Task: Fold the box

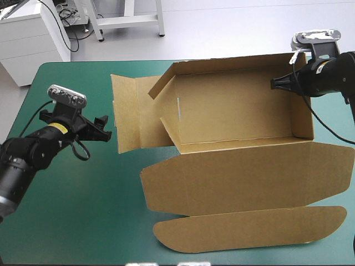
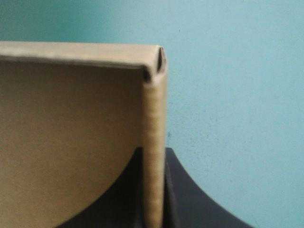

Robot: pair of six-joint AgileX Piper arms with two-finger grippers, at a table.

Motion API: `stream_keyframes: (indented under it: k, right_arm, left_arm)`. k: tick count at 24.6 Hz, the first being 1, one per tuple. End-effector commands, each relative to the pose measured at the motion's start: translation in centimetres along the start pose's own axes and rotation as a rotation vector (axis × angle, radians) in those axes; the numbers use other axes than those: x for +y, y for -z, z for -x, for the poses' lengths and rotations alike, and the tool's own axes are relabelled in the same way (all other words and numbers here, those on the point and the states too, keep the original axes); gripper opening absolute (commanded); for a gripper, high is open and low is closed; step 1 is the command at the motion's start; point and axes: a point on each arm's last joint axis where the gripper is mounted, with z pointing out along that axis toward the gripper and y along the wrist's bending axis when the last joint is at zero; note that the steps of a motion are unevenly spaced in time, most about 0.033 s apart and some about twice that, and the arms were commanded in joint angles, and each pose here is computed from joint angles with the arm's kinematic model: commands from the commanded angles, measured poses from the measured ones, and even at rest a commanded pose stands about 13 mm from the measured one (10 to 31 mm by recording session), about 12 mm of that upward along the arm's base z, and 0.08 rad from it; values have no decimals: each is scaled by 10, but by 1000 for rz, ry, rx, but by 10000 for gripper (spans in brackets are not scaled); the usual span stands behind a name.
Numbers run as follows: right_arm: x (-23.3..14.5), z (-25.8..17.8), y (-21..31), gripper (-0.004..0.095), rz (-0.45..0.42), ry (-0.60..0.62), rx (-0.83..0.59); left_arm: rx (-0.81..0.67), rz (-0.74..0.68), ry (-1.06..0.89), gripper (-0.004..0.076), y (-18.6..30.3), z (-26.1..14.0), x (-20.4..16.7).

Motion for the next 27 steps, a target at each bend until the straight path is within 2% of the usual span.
stream_keyframes:
  k: [1, 4, 8, 9, 12, 21, 27]
  right_arm:
    - [1, 1, 25, -20, 31, -4, -59]
    - [2, 1, 25, -20, 39, -1, -60]
    - [4, 1, 25, -20, 56, 4, -60]
    - [4, 1, 25, -20, 60, 3, -60]
    - [5, 1, 25, -20, 71, 0, -61]
    - [7, 1, 24, -20, 95, -7, -60]
    - [5, 3, 16, -20, 68, 0, -40]
  left_arm:
    - [7, 15, 123, 508, -12, 28, 27]
    - [87, -72, 259, 508, -34, 22, 57]
    - [93, -318, 428, 508, -61, 6, 76]
    - [117, -417, 463, 508, -71, 2, 72]
    - [114, -592, 481, 508, -92, 1, 54]
    - [45, -775, 409, 495, -105, 23, -14]
    - [-33, -969, 431, 495, -91, 35, -31]
